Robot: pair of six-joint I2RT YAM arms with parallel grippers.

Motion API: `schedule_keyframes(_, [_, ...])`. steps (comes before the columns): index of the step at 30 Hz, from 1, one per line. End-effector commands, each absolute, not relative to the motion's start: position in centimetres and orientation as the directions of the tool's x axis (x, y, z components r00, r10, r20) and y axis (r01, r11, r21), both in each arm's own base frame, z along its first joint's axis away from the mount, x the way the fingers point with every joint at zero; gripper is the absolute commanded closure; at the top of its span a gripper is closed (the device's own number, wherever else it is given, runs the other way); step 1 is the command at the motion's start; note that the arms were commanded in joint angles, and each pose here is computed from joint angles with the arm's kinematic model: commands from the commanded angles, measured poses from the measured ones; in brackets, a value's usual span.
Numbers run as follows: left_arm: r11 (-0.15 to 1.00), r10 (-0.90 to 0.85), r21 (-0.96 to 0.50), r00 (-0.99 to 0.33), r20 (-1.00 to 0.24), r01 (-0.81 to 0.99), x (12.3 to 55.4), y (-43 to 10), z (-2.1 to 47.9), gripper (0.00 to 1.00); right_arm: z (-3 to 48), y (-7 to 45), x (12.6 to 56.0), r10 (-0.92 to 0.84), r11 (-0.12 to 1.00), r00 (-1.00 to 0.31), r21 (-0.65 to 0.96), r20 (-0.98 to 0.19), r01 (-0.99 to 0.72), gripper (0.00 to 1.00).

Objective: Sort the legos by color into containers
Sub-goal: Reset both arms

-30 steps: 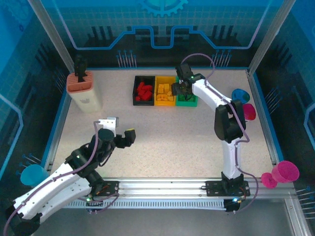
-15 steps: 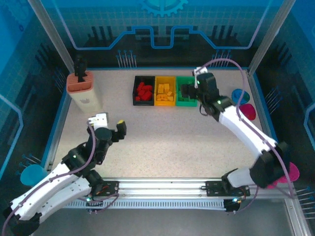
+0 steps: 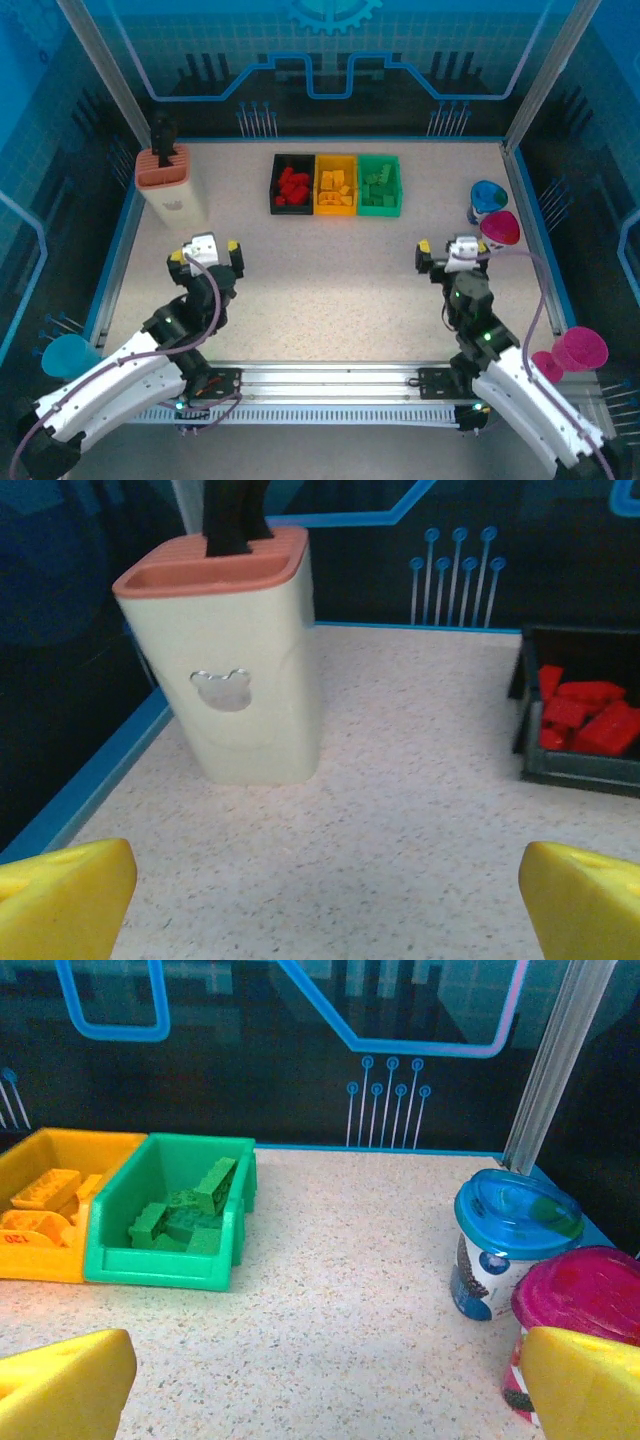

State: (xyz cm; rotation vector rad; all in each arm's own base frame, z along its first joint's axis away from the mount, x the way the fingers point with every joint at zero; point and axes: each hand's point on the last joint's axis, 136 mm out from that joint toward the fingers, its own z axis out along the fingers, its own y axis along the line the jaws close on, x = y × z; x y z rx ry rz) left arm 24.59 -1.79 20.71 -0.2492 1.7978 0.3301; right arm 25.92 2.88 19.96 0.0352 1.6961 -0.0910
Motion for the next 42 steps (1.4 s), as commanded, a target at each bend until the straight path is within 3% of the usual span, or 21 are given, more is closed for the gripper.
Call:
schedule_keyframes(1, [0.912, 0.061, 0.137, -0.202, -0.977, -0.386, 24.9, -1.3, 20.4, 0.01, 19.0, 2.1, 24.6, -0.016, 0.996, -0.125, -0.027, -0.992, 0.090, 0.00])
schedule_keyframes(5, [0.891, 0.135, 0.236, -0.270, -0.953, -0.387, 25.3, -1.1, 16.9, 0.01, 18.9, 1.2, 24.1, 0.002, 0.990, -0.142, -0.018, -0.990, 0.142, 0.00])
schedule_keyframes(8, [0.889, 0.114, 0.231, -0.297, -0.948, -0.395, 25.4, -0.8, 14.7, 0.01, 17.5, 1.7, 25.0, -0.136, 0.981, -0.174, -0.158, -0.975, 0.115, 0.00])
schedule_keyframes(14, [0.906, 0.084, 0.205, -0.317, -0.945, -0.370, 26.1, -0.6, 14.2, 0.01, 14.2, 2.5, 26.6, -0.151, 0.977, -0.258, -0.184, -0.954, 0.105, 0.00])
schedule_keyframes(19, [0.916, 0.052, 0.141, -0.238, -0.970, -0.375, 27.5, 0.2, 14.6, 0.01, 14.6, 1.0, 28.7, -0.035, 0.988, -0.120, -0.053, -0.992, 0.145, 0.00])
schedule_keyframes(21, [0.914, 0.040, 0.123, -0.215, -0.976, -0.387, 28.0, 0.7, 14.7, 0.01, 14.1, -0.6, 29.6, 0.010, 0.979, -0.133, -0.018, -0.991, 0.201, 0.00])
schedule_keyframes(28, [0.921, -0.003, 0.047, -0.128, -0.992, -0.387, 30.4, 1.4, 14.8, 0.01, 13.9, -0.6, 33.4, -0.058, 0.978, -0.058, -0.068, -0.997, 0.199, 0.00])
schedule_keyframes(32, [0.934, 0.018, 0.045, -0.080, -0.997, -0.355, 32.6, 0.8, 15.0, 0.01, 12.3, 3.1, 36.7, -0.184, 0.980, -0.147, -0.192, -0.972, 0.046, 0.00])
schedule_keyframes(35, [0.949, 0.095, 0.108, -0.059, -0.994, -0.296, 34.7, -0.7, 15.1, 0.01, 11.6, 2.9, 36.7, -0.168, 0.985, -0.119, -0.171, -0.979, 0.020, 0.00])
schedule_keyframes(39, [0.950, 0.147, 0.177, -0.132, -0.980, -0.255, 37.3, -1.3, 13.1, 0.01, 11.3, 2.9, 38.0, -0.176, 0.982, -0.182, -0.186, -0.967, 0.040, 0.00])
schedule_keyframes(42, [0.967, 0.075, 0.115, -0.177, -0.981, -0.227, 37.9, -0.5, 12.5, 0.01, 10.4, 1.8, 39.6, -0.117, 0.989, -0.287, -0.137, -0.951, 0.051, 0.00])
